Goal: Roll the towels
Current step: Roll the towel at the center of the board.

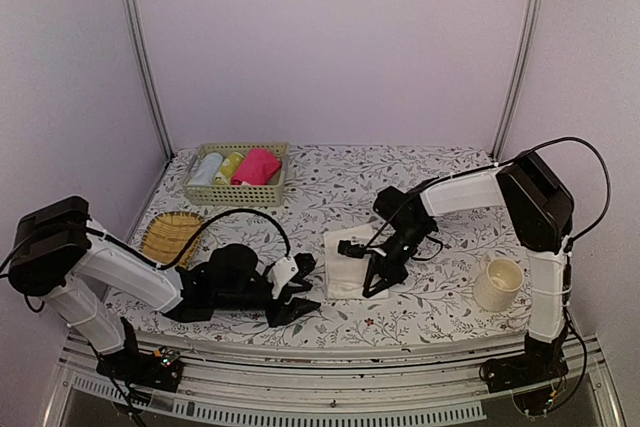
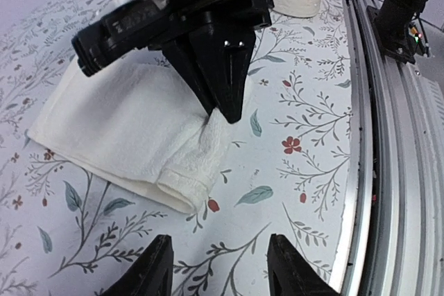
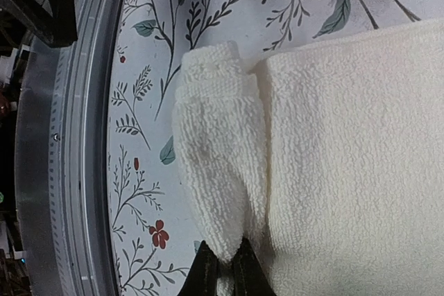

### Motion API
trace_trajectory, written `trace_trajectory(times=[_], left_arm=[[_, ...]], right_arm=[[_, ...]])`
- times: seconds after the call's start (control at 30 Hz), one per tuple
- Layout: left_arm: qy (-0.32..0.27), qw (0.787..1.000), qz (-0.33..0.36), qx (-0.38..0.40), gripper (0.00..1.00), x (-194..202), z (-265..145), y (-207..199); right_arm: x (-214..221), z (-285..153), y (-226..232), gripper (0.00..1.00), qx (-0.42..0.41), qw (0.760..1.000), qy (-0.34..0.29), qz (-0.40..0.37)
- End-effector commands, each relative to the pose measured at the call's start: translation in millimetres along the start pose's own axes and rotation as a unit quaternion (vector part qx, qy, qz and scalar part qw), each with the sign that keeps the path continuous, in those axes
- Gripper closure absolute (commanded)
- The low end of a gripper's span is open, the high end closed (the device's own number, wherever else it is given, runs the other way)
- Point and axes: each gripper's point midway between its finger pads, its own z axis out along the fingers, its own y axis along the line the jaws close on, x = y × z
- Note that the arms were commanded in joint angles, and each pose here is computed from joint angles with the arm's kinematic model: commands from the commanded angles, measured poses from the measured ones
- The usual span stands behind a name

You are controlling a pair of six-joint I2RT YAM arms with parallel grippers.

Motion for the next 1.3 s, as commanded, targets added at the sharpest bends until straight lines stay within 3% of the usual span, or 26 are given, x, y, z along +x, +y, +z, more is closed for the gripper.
trace_trajectory(times=[0.0,0.3,0.57,0.67,0.9,0.97,1.03,1.1,1.27], left_arm=[[-0.023,0.995,0.094,-0.018,0.51,-22.9,15.6,3.0],[0.001,0.988,0.152,0.036,0.51,-23.7,62.2,-9.8],[0.06,0.985,0.154,0.056,0.62,3.3,83.6,-11.1],[0.067,0.985,0.149,0.059,0.69,7.6,86.8,-11.7],[0.079,0.986,0.133,0.067,1.0,10.6,91.6,-12.6],[0.08,0.987,0.122,0.074,1.0,9.2,90.1,-14.6],[0.085,0.986,0.106,0.094,1.0,7.7,89.3,-20.0],[0.093,0.986,0.088,0.107,1.0,6.6,89.2,-23.5],[0.097,0.985,0.054,0.13,1.0,5.6,87.9,-29.9]], right_arm=[[9.9,2.8,14.2,0.97,-0.103,0.991,-0.005,0.088],[4.4,9.3,6.4,0.97,-0.132,0.985,-0.013,0.109],[4.9,11.4,4.3,0.97,-0.136,0.984,-0.012,0.113],[5.8,12.5,1.8,0.96,-0.134,0.984,-0.008,0.115],[5.6,12.8,2.7,0.95,-0.137,0.984,-0.009,0.115],[2.4,6.3,6.6,0.9,-0.13,0.985,-0.01,0.11],[-1.7,-6.0,10.1,0.75,-0.11,0.989,-0.015,0.094],[-7.5,-21.2,14.6,0.68,-0.083,0.994,-0.022,0.074],[-17.5,-54.7,25.4,0.59,-0.041,0.996,-0.056,0.048]])
